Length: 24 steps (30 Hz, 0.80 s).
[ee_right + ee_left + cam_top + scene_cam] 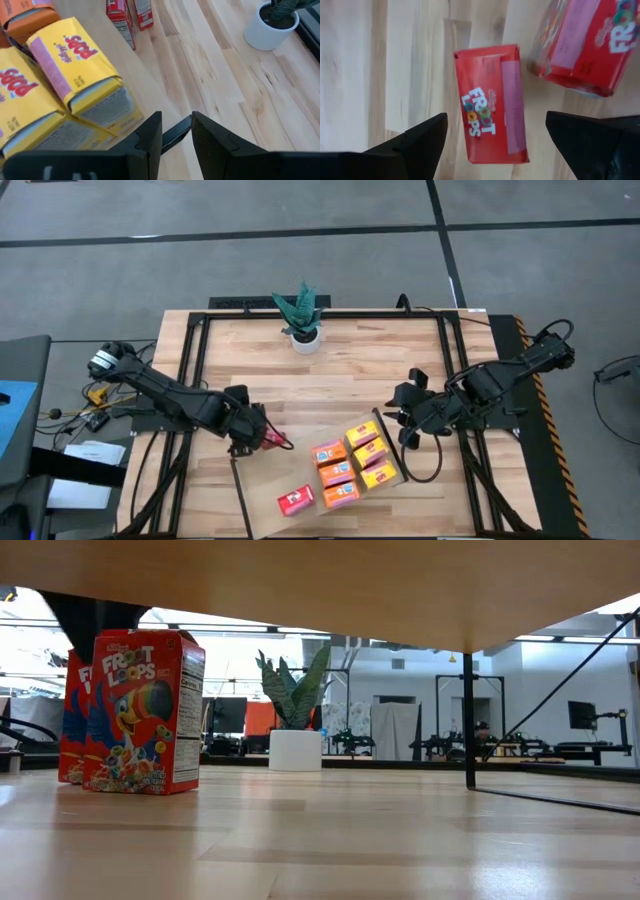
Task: Stack cereal on shelf
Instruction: Put the left red cereal box on the shelf aligned with the red cereal box
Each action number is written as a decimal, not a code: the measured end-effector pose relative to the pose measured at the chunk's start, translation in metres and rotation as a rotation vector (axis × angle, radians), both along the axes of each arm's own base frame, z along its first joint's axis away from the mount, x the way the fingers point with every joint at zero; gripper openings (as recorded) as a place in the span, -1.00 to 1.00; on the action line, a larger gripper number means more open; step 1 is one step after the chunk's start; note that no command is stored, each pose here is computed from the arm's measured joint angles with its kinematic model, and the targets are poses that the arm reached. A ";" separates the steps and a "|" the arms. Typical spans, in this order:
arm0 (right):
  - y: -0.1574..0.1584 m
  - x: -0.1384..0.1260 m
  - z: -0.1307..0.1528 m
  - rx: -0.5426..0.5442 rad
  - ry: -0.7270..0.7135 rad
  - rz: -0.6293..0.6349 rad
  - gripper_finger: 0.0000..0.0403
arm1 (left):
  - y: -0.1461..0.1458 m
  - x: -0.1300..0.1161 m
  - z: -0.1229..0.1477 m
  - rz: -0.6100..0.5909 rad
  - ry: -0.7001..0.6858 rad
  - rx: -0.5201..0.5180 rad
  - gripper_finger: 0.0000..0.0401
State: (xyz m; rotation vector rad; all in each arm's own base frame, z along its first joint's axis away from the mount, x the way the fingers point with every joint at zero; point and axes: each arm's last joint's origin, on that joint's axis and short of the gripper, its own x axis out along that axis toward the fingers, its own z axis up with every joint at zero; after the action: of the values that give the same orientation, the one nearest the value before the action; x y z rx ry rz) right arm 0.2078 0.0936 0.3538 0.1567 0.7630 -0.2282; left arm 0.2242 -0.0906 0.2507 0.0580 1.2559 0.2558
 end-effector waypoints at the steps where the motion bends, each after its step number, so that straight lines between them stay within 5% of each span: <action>1: 0.000 0.000 0.000 0.001 -0.001 0.000 -0.36 | 0.000 0.000 -0.001 0.003 0.004 0.001 0.64; 10: 0.000 0.001 0.001 0.007 -0.012 -0.001 -0.36 | 0.002 0.001 -0.001 -0.020 0.014 -0.010 0.58; 24: 0.000 0.001 0.001 0.006 -0.011 -0.001 -0.36 | 0.014 0.006 -0.001 -0.002 0.027 -0.038 -0.10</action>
State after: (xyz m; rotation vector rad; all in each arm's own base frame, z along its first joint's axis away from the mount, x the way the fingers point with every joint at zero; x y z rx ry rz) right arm 0.2085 0.0940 0.3545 0.1641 0.7532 -0.2256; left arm 0.2301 -0.0762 0.2498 0.0298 1.2870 0.2298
